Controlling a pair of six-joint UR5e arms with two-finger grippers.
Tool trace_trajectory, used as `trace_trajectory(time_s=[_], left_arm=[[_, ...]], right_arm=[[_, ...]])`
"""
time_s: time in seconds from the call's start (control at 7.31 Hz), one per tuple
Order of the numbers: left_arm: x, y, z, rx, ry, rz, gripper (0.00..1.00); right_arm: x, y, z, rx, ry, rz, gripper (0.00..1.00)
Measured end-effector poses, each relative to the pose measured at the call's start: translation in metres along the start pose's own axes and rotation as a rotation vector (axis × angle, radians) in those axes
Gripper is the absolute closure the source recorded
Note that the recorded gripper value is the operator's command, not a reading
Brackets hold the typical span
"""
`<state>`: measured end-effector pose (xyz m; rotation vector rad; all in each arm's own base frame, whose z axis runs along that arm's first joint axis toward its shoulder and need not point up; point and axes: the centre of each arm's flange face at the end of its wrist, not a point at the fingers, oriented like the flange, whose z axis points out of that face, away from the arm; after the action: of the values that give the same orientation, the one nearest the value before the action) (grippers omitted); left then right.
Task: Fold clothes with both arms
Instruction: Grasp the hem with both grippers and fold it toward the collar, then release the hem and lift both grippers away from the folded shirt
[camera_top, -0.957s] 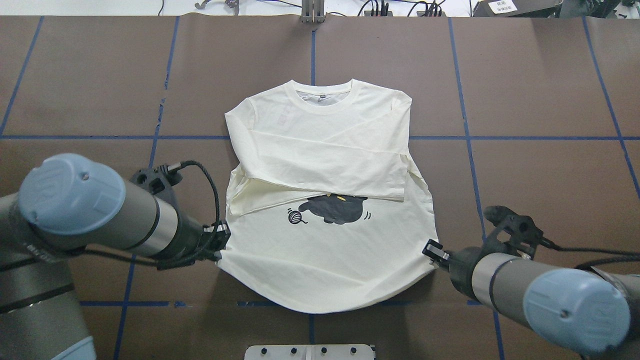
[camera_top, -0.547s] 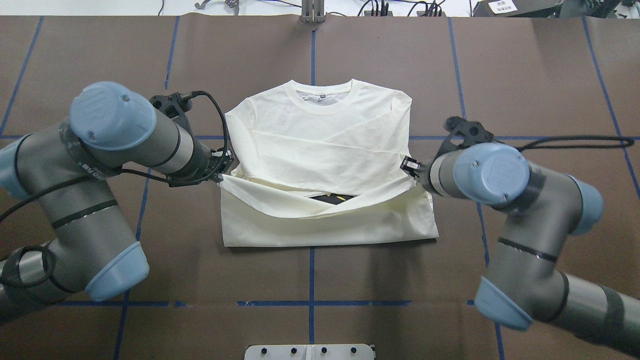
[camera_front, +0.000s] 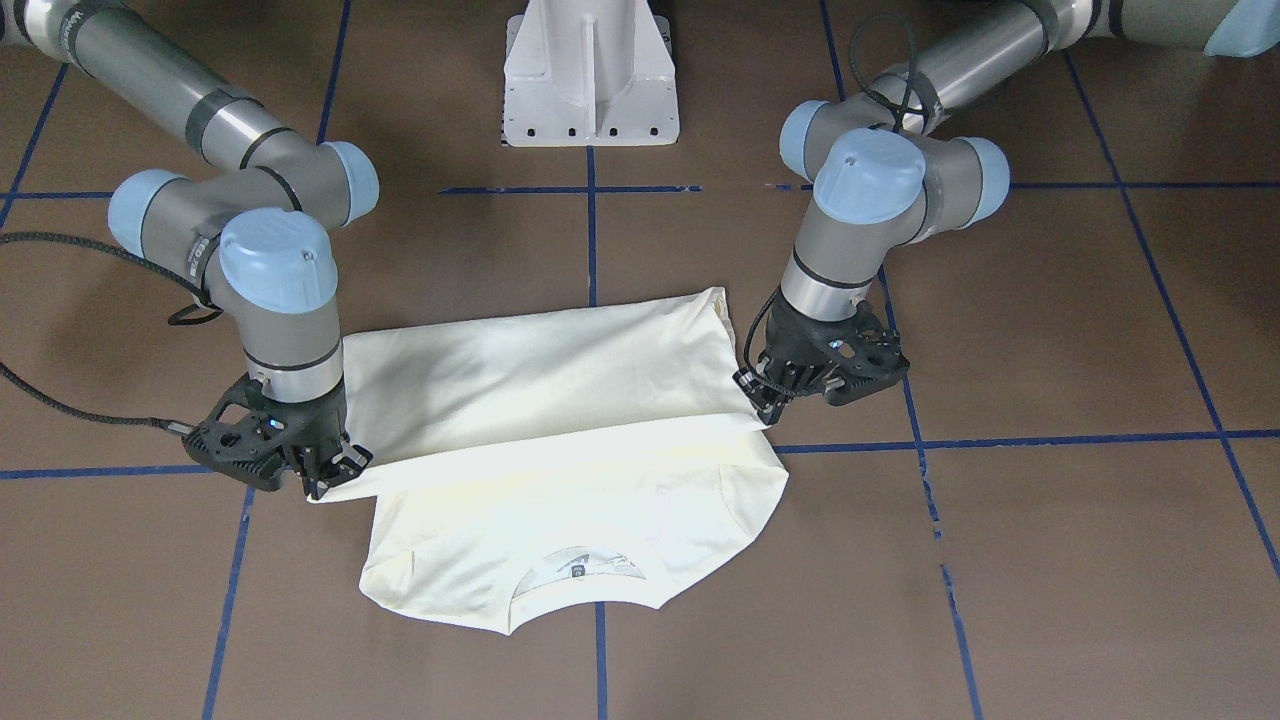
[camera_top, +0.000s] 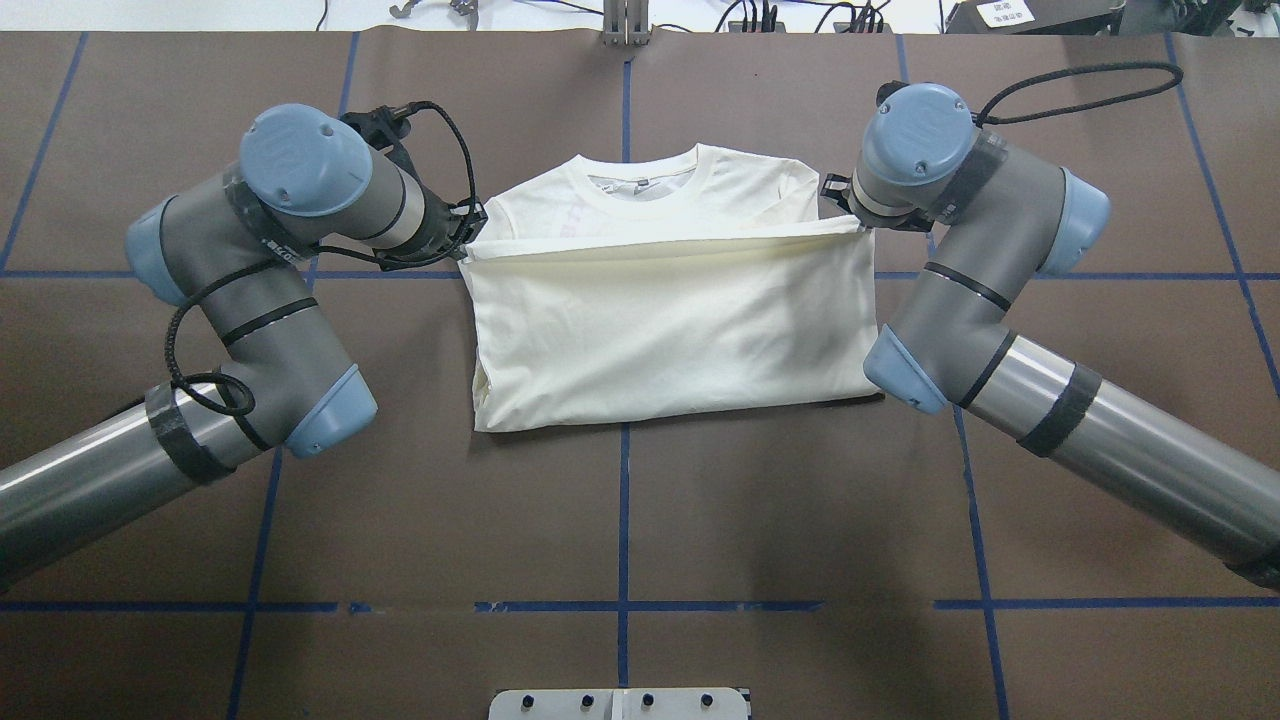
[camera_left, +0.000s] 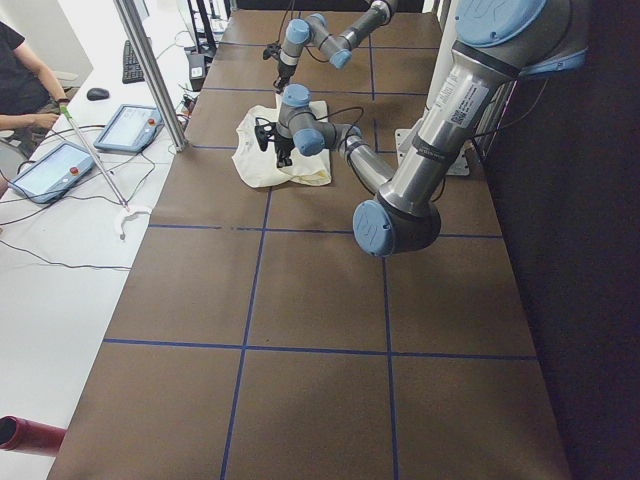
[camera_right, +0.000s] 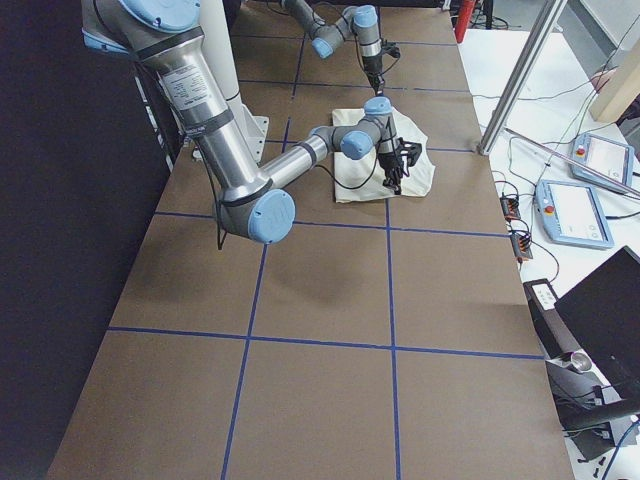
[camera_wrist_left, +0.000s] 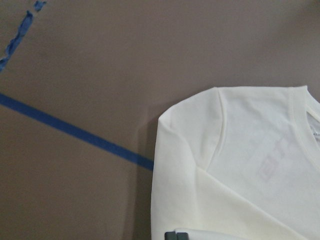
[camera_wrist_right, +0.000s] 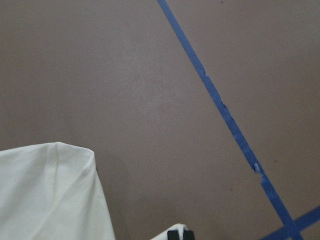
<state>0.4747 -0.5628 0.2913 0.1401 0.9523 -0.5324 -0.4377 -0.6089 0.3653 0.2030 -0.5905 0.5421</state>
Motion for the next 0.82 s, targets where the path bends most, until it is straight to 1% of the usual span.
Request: trace_trajectory(time_s=[0.14, 0.27, 0.41, 0.68, 0.82], left_arm=[[0.007, -0.009, 0.013, 0.034, -0.001, -0.002, 1.00], [0.012, -0.016, 0.017, 0.054, 0.001, -0.004, 1.00], [0.016, -0.024, 0.016, 0.067, 0.005, -0.003, 1.00], [0.018, -0.040, 0.009, 0.090, 0.006, 0.006, 1.00], [0.017, -0.046, 0.007, 0.097, 0.003, 0.009, 1.00]], right_arm=[[-0.008, -0.011, 0.008, 0.004, 0.009, 0.001, 1.00], [-0.012, -0.022, 0.011, 0.012, 0.003, 0.008, 1.00], [-0.016, -0.030, 0.008, 0.019, -0.008, 0.014, 1.00], [-0.034, -0.042, -0.008, 0.033, -0.038, 0.025, 1.00], [-0.043, -0.044, -0.012, 0.035, -0.045, 0.027, 1.00]])
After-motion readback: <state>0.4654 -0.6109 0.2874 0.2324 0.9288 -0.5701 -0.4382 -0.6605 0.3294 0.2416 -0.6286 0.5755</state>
